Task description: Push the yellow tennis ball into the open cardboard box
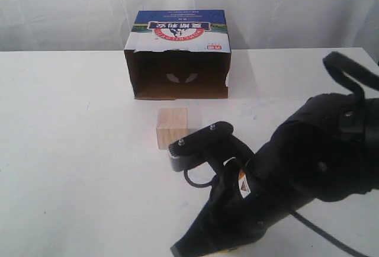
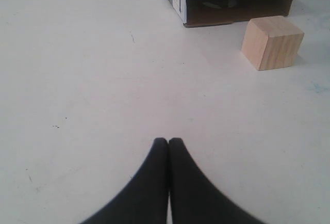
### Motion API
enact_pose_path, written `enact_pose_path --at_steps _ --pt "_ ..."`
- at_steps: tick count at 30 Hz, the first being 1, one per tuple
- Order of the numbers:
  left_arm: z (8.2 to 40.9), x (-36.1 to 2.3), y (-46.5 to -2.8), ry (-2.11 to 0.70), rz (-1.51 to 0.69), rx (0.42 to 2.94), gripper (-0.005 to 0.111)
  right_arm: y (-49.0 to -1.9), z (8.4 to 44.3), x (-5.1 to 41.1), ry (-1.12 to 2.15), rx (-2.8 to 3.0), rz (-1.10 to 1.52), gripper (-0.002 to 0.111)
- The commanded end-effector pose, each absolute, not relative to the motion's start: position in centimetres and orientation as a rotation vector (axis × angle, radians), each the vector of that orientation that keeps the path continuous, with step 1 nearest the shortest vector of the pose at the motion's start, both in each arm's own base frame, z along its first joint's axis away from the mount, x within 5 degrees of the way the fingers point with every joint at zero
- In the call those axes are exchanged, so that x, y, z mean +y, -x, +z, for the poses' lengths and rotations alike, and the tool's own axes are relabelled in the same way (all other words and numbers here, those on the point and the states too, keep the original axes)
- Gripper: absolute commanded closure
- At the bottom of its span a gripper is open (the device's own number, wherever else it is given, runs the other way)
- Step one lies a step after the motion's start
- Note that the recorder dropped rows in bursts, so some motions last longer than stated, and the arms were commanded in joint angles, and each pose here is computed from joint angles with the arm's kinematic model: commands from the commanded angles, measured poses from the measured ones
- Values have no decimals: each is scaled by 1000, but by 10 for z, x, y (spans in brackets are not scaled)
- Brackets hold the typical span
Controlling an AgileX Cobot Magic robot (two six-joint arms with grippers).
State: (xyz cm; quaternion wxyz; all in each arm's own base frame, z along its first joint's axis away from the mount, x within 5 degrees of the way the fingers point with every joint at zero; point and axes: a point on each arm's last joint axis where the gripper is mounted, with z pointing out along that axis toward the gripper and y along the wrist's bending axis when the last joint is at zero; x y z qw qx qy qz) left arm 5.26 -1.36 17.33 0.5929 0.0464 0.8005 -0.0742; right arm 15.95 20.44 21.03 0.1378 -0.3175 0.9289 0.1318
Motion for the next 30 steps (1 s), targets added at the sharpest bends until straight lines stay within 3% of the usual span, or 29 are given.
enact_pose_path --at_steps 1,13,26,30 --pt "173 -14 -52 -105 -186 1861 107 -153 194 200 929 2753 344 108" --pt "173 -14 -52 -105 -186 1861 107 -165 184 196 969 2678 170 108" --pt "173 -14 -52 -105 -186 1861 107 -202 230 201 1019 2425 -152 108" --pt "173 -14 -52 -105 -186 1861 107 -200 229 196 935 2498 -191 108"
